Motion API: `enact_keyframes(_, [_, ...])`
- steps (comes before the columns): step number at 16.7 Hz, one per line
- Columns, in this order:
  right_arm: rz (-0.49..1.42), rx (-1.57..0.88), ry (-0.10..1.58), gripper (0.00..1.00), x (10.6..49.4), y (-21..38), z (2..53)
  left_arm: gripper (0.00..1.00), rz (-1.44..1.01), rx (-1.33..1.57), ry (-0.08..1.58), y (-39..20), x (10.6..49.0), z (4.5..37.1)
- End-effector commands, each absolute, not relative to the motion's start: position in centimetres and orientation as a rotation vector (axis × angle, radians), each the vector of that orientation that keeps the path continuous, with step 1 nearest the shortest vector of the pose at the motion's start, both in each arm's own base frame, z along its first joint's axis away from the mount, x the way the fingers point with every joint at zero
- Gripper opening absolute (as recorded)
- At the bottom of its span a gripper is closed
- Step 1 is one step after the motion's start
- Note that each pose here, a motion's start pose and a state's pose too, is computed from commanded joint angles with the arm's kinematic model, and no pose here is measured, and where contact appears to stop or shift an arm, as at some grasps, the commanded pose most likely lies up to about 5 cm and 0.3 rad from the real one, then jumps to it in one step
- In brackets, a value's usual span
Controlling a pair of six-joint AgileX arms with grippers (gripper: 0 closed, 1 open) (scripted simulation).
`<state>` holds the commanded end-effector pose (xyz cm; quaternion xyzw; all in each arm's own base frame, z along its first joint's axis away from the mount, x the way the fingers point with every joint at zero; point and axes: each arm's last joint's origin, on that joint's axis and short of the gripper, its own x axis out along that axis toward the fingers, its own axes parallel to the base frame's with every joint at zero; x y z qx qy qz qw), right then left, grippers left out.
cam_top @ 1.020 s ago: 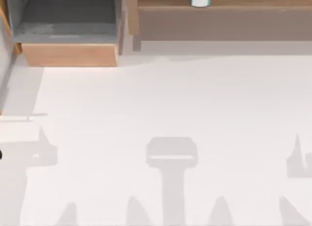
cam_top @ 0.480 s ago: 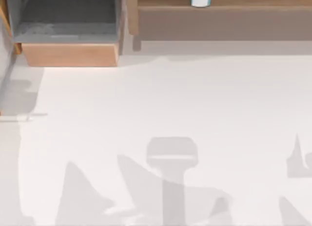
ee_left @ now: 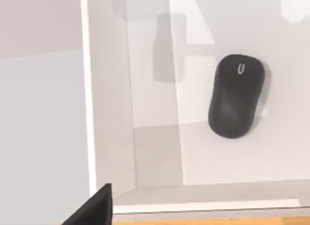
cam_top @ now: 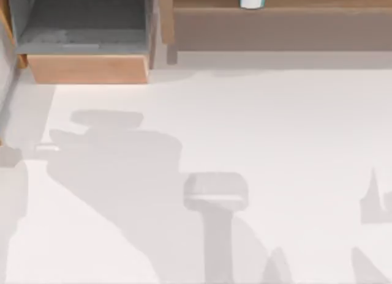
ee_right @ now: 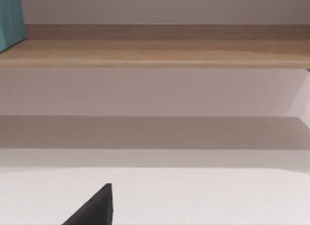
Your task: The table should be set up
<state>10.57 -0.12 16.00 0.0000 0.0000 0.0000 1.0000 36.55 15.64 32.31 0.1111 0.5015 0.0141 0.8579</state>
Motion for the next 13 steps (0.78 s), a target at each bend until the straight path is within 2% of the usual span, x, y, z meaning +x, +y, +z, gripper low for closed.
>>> enact_keyframes(4, [0.0, 0.0, 0.0, 1.0, 10.6, -0.1, 16.0, 1.0, -0.084, 0.217, 1.266, 18.2, 42.5, 26.4])
enact_keyframes(8, [0.0, 0.0, 0.0, 1.0, 10.6, -0.1, 16.0, 1.0, -0.196, 0.21, 1.411, 18.2, 46.4, 20.6])
enact_keyframes(13, [0.0, 0.0, 0.0, 1.0, 10.6, -0.1, 16.0, 1.0, -0.245, 0.22, 1.461, 17.9, 48.5, 17.1])
